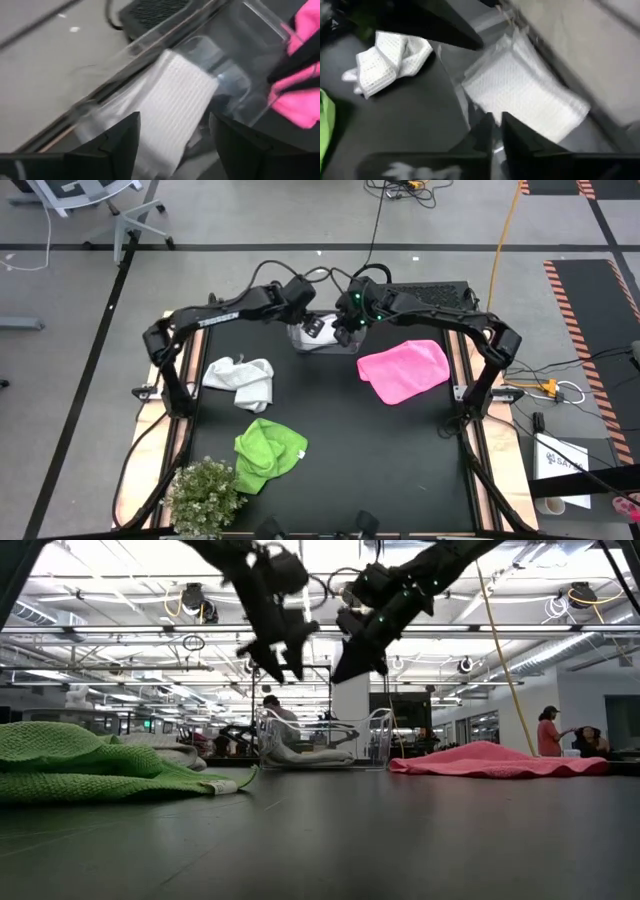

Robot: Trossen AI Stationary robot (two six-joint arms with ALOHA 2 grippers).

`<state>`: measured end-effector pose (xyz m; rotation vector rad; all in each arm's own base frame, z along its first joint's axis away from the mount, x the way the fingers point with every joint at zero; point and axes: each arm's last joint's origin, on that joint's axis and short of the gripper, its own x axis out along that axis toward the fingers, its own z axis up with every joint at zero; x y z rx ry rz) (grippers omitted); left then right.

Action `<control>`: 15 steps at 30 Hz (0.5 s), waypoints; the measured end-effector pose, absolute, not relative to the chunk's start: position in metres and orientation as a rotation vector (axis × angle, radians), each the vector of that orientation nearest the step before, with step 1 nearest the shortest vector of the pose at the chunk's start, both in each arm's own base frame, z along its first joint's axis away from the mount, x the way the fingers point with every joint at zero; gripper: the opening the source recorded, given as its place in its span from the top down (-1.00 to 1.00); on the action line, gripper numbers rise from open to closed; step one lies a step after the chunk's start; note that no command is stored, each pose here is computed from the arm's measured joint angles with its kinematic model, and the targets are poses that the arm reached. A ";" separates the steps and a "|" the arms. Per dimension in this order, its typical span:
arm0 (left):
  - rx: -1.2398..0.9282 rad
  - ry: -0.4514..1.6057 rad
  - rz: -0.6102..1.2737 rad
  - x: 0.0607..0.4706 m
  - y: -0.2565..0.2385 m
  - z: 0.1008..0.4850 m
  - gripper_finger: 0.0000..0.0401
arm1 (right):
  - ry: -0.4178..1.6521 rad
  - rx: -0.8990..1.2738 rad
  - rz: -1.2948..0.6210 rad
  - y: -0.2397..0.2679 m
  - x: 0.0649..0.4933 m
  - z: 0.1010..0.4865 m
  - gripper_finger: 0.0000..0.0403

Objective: Fold microfiber towels
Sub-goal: Put the right gray microfiber cloth into the transparent bin

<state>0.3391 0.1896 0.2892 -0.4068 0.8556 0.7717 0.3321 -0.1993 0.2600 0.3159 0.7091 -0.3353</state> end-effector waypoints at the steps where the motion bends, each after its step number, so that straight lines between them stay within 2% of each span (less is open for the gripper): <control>1: -0.379 0.883 0.800 0.334 0.182 0.296 -0.13 | 0.705 0.299 -0.332 -0.200 0.333 0.263 0.96; 7: -0.292 0.988 0.950 0.289 0.124 0.340 0.10 | 0.725 0.324 -0.344 -0.210 0.329 0.257 1.00; 15: -0.318 0.862 1.135 0.224 0.056 0.386 0.46 | 0.784 0.391 -0.181 -0.221 0.368 0.232 1.00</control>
